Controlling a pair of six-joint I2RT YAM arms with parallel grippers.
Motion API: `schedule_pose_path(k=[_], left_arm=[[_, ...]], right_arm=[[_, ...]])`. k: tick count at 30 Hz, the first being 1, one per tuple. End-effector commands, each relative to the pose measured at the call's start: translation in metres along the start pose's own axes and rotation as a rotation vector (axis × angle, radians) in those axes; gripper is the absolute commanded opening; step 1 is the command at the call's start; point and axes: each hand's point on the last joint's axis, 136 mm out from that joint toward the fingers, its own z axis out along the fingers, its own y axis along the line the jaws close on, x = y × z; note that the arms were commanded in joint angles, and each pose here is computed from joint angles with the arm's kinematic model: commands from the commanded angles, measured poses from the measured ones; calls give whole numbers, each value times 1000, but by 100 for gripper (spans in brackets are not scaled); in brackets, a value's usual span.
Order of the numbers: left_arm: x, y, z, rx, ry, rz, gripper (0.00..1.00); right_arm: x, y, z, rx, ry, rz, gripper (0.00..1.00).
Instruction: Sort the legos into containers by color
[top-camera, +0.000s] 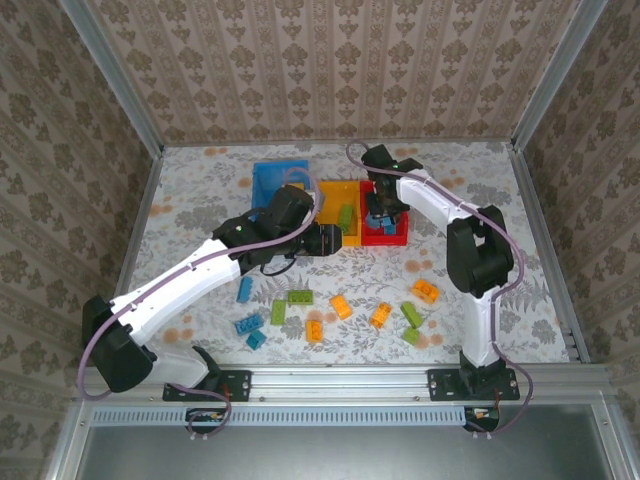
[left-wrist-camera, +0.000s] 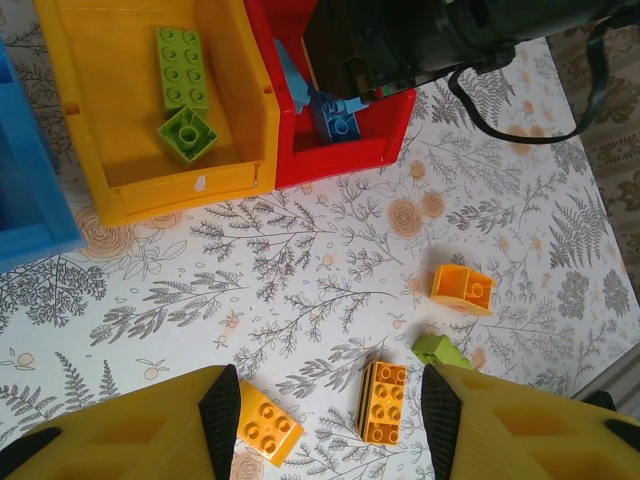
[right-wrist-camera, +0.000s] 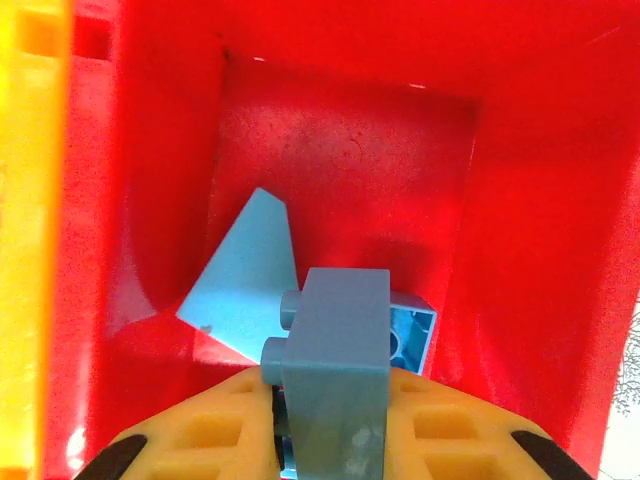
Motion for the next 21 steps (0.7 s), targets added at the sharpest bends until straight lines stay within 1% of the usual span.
schedule_pose_path(k=[1, 11, 15, 18, 21], left_arm=[[-11, -9, -7, 14, -37, 29, 53], [-10, -8, -7, 12, -35, 30, 53], [-9, -8, -6, 7, -31, 30, 53], [-8, -6, -6, 2, -26, 32, 53], [-5, -4, -6, -9, -16, 39, 53]], right_arm=[[-26, -1, -4, -16, -55, 54, 15], [-44, -7, 17, -47, -49, 95, 15], [-48, 0, 24, -85, -32, 97, 18], [-48, 4, 24, -102, -24, 101, 24], [-49, 2, 16, -105, -35, 110, 37]])
